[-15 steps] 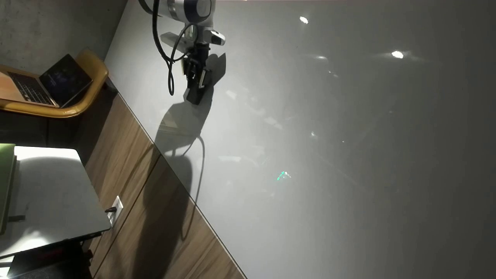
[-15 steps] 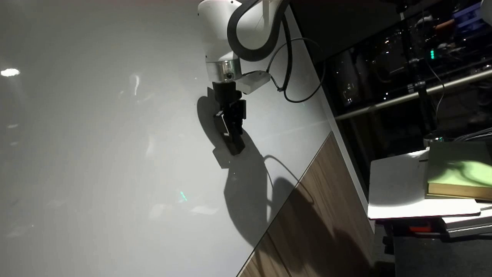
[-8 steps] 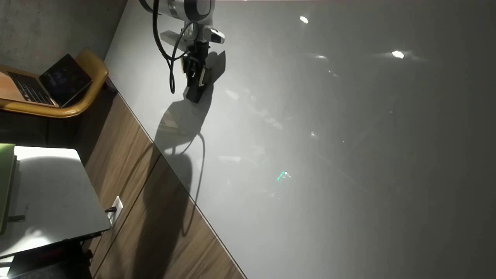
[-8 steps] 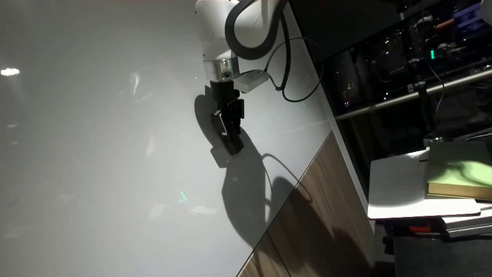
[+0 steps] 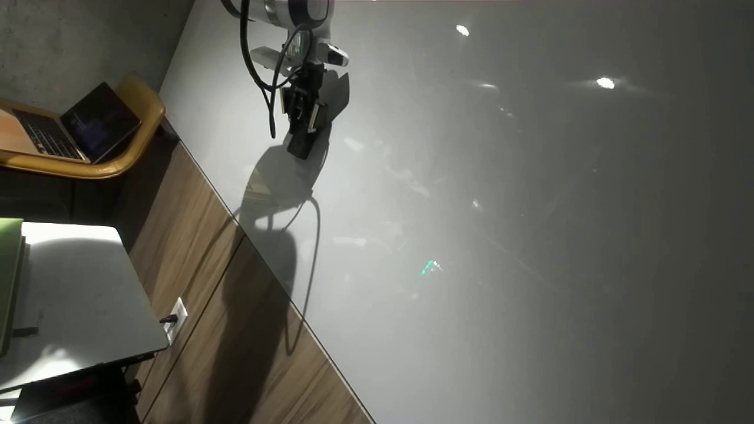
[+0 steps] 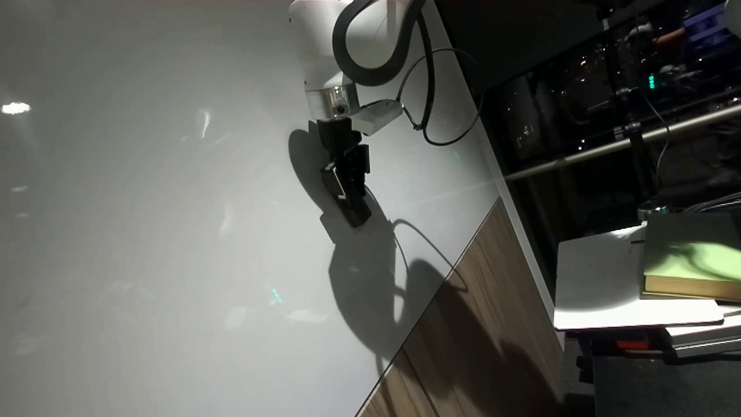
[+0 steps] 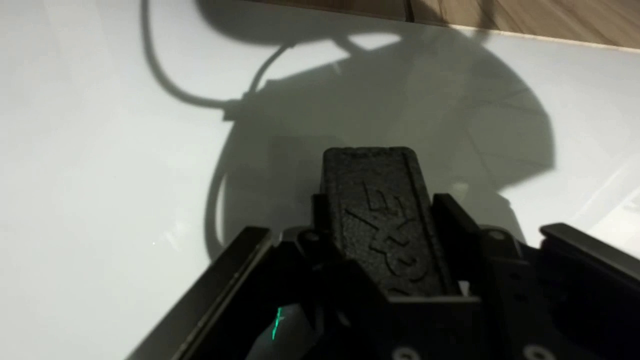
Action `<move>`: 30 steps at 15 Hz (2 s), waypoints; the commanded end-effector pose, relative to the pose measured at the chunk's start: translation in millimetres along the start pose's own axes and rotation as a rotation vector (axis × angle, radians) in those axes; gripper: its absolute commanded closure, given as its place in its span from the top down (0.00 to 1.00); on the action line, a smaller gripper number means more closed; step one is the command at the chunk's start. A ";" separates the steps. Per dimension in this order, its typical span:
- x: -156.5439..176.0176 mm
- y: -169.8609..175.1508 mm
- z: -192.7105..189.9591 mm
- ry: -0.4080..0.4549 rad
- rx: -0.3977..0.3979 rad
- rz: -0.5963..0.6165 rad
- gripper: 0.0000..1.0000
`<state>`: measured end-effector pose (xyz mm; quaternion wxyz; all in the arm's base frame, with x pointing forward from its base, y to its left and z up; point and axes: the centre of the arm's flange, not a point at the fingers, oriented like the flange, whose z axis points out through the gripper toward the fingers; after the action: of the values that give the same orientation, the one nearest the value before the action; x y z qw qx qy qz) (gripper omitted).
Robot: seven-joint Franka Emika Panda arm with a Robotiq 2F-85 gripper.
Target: Use the black eraser to wipe the whiteboard.
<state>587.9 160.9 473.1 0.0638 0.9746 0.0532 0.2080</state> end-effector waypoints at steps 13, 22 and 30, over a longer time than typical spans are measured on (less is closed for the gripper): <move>-88.2 39.2 34.7 -0.144 -0.017 -0.028 0.28; -220.1 72.2 81.0 -0.473 0.016 -0.071 0.28; -304.3 51.8 111.3 -0.720 0.008 -0.143 0.28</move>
<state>375.9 58.7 256.5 0.0906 0.9832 0.0884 -0.1312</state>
